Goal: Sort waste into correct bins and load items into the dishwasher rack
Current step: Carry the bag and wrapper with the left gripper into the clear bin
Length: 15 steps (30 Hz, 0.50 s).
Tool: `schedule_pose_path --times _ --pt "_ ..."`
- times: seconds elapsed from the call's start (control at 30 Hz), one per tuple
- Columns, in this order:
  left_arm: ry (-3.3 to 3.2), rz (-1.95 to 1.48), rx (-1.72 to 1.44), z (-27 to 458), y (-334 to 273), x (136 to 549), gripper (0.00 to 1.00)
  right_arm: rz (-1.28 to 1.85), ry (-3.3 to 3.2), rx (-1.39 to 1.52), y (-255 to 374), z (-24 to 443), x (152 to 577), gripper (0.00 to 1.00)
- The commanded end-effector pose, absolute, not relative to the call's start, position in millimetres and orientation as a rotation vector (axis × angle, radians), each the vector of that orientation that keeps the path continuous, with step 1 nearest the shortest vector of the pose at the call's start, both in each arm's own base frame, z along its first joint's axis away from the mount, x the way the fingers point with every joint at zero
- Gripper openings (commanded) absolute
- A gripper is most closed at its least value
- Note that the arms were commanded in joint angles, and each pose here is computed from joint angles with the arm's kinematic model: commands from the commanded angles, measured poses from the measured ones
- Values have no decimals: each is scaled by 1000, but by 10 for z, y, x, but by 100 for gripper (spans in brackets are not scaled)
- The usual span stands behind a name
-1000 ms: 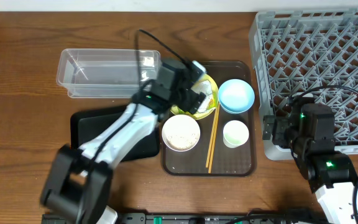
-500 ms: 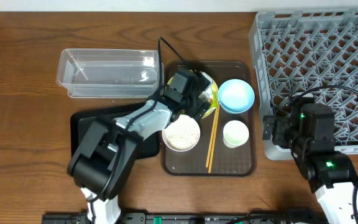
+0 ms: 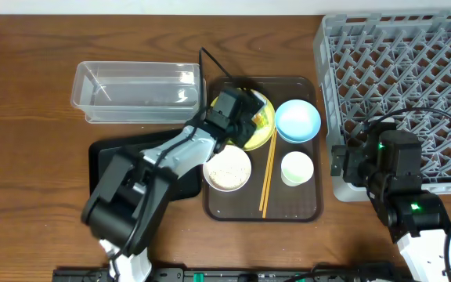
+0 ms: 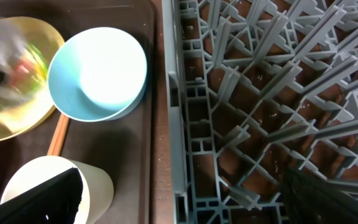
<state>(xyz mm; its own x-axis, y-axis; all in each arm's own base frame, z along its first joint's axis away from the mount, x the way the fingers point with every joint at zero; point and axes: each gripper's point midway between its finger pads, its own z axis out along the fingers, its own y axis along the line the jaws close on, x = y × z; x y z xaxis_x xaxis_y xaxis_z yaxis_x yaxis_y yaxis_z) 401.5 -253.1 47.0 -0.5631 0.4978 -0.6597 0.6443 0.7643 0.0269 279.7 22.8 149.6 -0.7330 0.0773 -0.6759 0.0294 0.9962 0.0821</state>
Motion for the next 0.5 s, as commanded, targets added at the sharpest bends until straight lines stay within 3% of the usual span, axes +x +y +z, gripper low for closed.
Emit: schedule_pose_path --times 0.0,0.2,0.43,0.47 --pt "2221 -185 568 1129 -2197 4279 6 82 2369 70 217 1593 2833 99" --pt "2207 -158 154 1629 -1419 4461 6 82 2369 71 218 1593 2834 99" --pt "2232 -89 -140 1463 -558 4689 8 83 2367 71 218 1596 2835 99" --pt "2239 -79 -158 1419 -485 4707 16 83 2367 70 219 1596 2835 99"
